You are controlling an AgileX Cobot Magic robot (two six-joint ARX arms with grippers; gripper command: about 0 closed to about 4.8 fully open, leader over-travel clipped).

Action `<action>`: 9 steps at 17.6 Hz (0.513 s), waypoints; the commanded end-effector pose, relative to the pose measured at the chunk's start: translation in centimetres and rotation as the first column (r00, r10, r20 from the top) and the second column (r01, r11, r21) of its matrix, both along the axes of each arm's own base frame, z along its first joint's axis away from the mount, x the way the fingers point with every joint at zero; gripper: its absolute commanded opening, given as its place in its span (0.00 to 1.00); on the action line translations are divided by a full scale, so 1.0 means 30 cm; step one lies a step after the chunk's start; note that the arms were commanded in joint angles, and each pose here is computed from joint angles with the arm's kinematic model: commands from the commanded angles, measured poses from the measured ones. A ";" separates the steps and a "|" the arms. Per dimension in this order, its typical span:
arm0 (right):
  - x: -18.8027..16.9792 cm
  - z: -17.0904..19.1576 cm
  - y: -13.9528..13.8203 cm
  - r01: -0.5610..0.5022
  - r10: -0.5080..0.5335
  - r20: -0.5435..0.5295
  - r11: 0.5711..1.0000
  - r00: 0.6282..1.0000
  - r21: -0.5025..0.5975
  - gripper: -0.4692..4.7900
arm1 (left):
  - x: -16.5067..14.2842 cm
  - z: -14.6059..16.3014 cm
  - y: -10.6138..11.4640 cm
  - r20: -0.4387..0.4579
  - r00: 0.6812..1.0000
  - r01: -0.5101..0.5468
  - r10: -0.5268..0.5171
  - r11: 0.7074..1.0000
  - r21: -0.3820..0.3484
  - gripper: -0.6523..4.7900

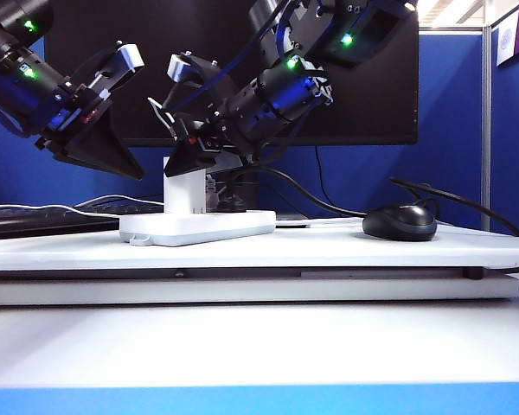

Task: Unplug the white charger from the socket, then place it next to the socket.

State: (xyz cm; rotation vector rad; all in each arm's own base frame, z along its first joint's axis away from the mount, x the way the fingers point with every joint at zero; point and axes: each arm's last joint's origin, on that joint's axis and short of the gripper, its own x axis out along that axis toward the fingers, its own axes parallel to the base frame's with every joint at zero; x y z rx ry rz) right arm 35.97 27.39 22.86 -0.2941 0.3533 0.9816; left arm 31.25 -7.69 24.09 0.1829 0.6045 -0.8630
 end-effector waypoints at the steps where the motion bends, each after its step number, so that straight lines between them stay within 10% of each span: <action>1: -0.009 -0.065 -0.008 -0.002 -0.005 -0.103 0.998 0.995 -0.069 0.59 | 0.001 0.005 0.000 0.006 1.000 0.005 -0.005 1.000 -0.006 0.11; 9: -0.008 -0.076 -0.003 -0.005 -0.002 -0.108 0.998 0.994 -0.070 0.59 | 0.000 0.005 -0.001 0.005 1.000 0.012 -0.011 1.000 -0.012 0.11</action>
